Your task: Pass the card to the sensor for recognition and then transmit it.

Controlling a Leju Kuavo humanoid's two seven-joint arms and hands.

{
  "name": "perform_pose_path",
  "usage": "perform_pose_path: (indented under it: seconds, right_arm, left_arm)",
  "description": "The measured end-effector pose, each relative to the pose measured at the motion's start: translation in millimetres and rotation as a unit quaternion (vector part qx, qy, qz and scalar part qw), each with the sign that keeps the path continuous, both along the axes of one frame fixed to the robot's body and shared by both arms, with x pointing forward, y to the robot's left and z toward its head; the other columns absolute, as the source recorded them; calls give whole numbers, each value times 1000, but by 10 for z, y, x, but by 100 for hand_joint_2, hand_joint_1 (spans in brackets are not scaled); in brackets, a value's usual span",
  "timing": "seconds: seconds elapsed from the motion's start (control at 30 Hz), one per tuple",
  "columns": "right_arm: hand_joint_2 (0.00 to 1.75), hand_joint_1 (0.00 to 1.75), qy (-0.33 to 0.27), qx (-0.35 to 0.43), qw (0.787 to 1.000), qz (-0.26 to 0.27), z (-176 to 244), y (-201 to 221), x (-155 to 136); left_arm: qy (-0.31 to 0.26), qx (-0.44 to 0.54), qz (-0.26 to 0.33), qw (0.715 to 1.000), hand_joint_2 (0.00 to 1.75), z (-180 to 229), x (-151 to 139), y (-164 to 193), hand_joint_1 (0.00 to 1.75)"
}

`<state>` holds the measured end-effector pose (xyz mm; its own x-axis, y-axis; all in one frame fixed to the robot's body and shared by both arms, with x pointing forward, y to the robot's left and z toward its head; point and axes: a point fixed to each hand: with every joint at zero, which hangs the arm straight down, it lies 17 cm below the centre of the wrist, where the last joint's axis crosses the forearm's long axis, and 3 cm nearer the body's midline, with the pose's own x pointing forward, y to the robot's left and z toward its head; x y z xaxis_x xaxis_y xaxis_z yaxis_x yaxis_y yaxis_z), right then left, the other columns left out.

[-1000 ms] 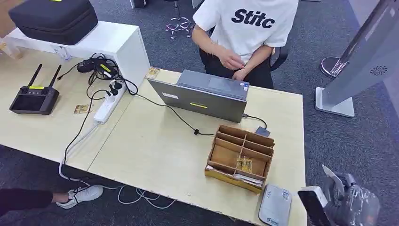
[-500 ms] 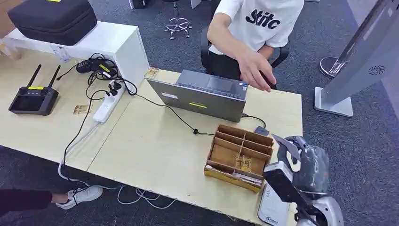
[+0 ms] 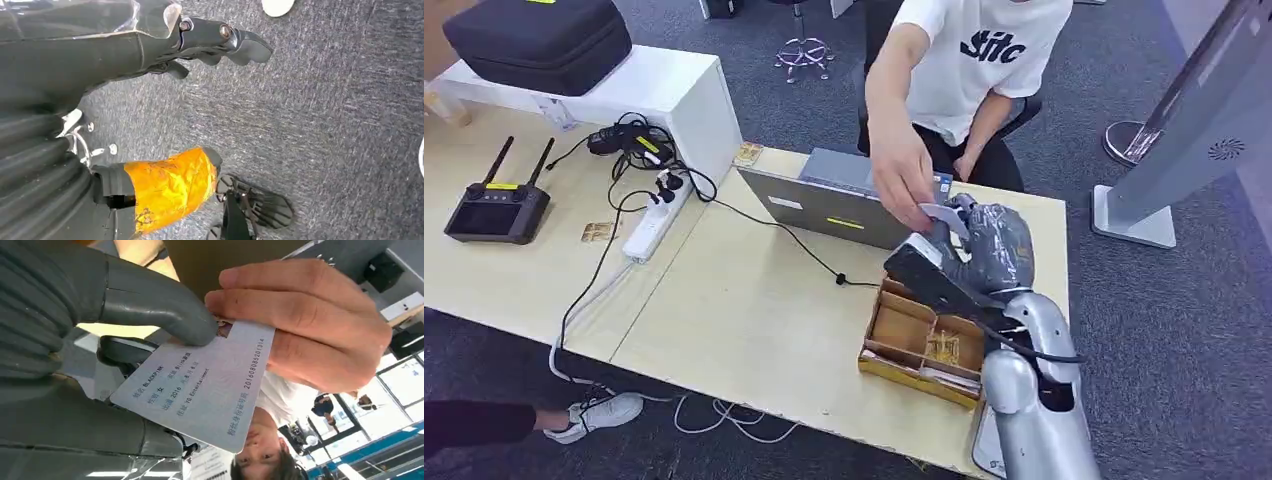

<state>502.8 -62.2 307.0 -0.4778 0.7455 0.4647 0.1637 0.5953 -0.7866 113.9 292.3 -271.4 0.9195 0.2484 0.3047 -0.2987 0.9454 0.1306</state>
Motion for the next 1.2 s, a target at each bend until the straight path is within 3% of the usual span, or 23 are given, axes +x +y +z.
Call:
perform_pose_path:
  seconds: [0.1,0.13,0.17,0.43,0.6,0.8,1.07,1.2]
  right_arm:
    - [175,175,0,-14,1000,-2,-15,42,53]
    - [175,9,0,-17,1000,-2,-23,52,63]
    - [175,0,1,-19,1000,-2,-30,62,72]
    - [175,0,-3,-40,999,-4,-124,122,58]
    - [175,0,-16,-8,1000,10,-85,93,-88]
    - [175,0,-36,50,998,31,-7,-136,-380]
    - [175,0,-63,49,996,29,-143,-529,-764]
    - [175,0,-83,50,995,40,-270,-654,-1152]
  left_arm:
    - [1,2,-2,1000,175,-1,-2,9,0]
    - [1,3,-3,1000,175,-1,-1,14,0]
    - [1,3,-3,1000,175,-1,-2,15,0]
    - [3,4,-4,1000,175,-3,-11,26,0]
    - [6,6,3,1000,175,-6,-28,40,0]
    - [9,7,14,1000,175,-13,-72,40,0]
    - [13,8,37,999,175,-20,-127,30,0]
    - [14,3,53,998,175,-23,-147,-9,0]
